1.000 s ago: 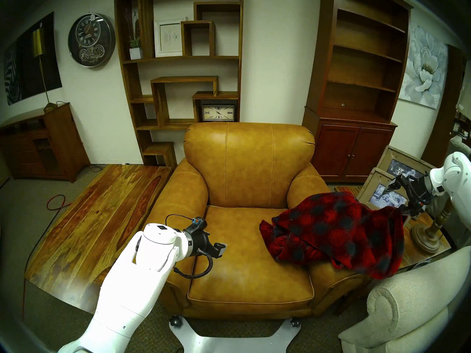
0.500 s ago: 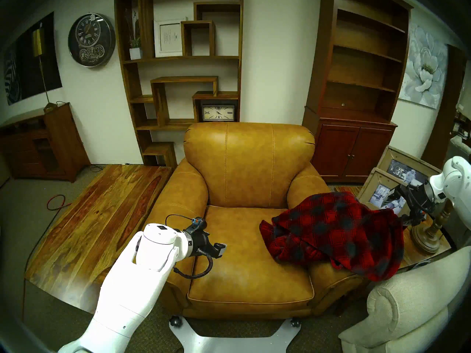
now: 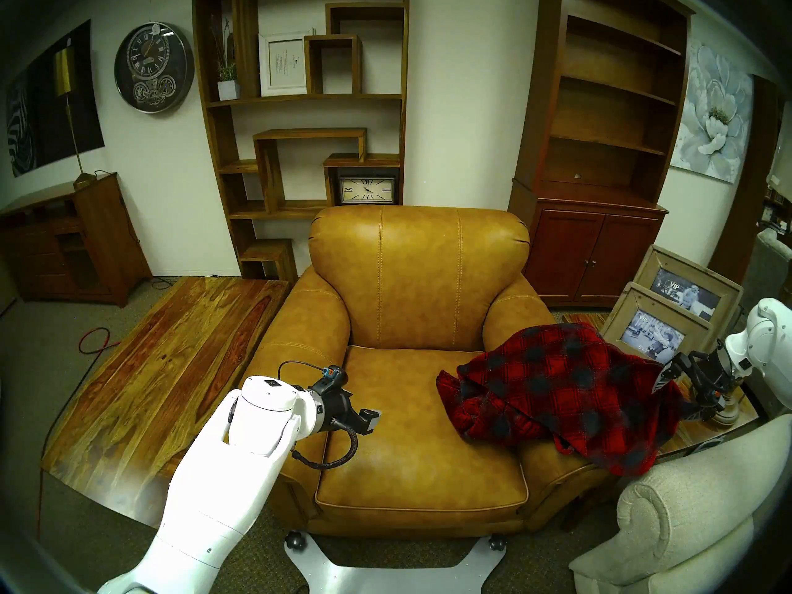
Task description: Move the blanket from sofa and drape it over the sofa arm
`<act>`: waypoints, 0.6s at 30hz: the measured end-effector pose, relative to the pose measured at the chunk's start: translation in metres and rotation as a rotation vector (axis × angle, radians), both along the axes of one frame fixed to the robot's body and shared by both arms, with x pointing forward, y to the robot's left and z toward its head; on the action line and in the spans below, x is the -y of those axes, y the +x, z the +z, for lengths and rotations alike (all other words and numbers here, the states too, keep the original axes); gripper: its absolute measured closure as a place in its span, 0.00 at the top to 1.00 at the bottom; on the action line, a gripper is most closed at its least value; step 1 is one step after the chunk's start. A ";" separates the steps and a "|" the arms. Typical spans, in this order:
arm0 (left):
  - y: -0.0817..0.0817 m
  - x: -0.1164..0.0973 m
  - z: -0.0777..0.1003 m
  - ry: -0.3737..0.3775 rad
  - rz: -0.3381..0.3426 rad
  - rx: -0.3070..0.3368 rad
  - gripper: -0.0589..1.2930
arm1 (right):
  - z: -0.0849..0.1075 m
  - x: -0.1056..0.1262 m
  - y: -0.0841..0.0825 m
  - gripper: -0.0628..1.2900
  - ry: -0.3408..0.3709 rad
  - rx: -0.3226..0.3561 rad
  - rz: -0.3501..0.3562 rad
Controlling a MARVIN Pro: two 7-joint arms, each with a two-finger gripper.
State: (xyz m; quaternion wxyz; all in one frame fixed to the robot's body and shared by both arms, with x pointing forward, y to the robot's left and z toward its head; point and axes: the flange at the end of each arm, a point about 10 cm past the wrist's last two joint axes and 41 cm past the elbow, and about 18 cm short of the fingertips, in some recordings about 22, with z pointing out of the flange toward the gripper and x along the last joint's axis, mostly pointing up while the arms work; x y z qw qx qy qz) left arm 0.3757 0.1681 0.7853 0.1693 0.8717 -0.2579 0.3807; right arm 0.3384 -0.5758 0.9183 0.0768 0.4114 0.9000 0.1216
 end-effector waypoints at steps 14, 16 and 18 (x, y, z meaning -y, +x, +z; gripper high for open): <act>0.000 0.000 -0.001 0.001 0.001 -0.003 0.98 | -0.006 -0.010 -0.004 0.96 0.070 -0.007 0.001; 0.000 0.000 -0.001 0.001 0.002 -0.003 0.98 | -0.004 -0.023 0.000 0.96 0.108 0.008 0.023; 0.000 0.000 -0.001 0.001 0.002 -0.003 0.98 | -0.002 -0.035 0.003 0.96 0.142 0.016 0.046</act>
